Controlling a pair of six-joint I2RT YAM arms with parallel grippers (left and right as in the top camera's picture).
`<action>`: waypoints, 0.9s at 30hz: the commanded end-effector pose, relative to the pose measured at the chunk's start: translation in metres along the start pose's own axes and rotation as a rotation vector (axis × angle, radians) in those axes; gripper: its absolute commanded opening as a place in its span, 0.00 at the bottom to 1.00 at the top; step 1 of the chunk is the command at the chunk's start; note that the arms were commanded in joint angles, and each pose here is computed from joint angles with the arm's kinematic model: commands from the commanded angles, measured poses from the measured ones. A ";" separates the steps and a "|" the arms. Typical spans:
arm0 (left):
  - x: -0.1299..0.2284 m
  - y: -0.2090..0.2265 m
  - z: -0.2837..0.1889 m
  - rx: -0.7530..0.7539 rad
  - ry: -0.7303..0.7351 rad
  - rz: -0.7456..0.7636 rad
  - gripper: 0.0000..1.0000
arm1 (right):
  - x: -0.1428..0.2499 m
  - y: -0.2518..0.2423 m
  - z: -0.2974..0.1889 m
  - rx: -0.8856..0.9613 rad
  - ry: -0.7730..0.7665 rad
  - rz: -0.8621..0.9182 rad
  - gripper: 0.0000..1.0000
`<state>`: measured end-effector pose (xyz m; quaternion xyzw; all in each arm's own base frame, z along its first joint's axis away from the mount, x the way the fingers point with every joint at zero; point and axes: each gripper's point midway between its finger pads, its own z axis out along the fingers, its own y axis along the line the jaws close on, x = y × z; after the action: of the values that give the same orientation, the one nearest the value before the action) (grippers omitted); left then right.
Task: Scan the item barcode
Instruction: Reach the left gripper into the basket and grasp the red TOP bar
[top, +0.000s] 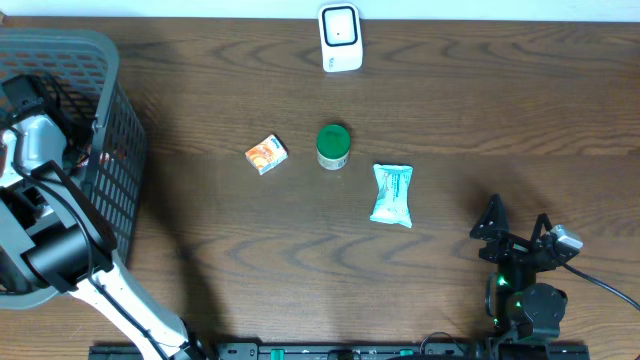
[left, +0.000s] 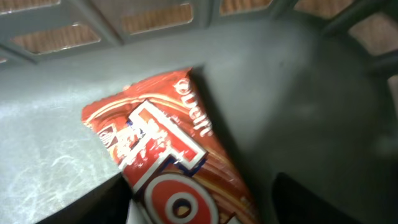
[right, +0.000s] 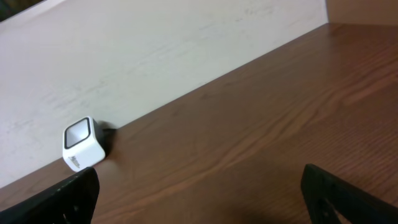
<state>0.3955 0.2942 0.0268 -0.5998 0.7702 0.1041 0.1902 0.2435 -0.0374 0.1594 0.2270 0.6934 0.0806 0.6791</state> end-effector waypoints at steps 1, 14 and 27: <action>0.053 0.024 0.036 -0.081 0.179 0.046 0.54 | 0.001 0.002 0.000 -0.007 0.005 0.006 0.99; 0.038 0.028 0.000 -0.069 0.161 0.030 0.07 | 0.001 0.002 0.000 -0.007 0.005 0.007 0.99; -0.074 0.043 -0.221 0.182 -0.328 -0.128 0.08 | 0.001 0.002 0.000 -0.007 0.005 0.006 0.99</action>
<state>0.3554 0.2794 0.1838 -0.6021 0.7357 0.0848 0.2984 0.2435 -0.0374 0.1594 0.2271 0.6934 0.0807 0.6791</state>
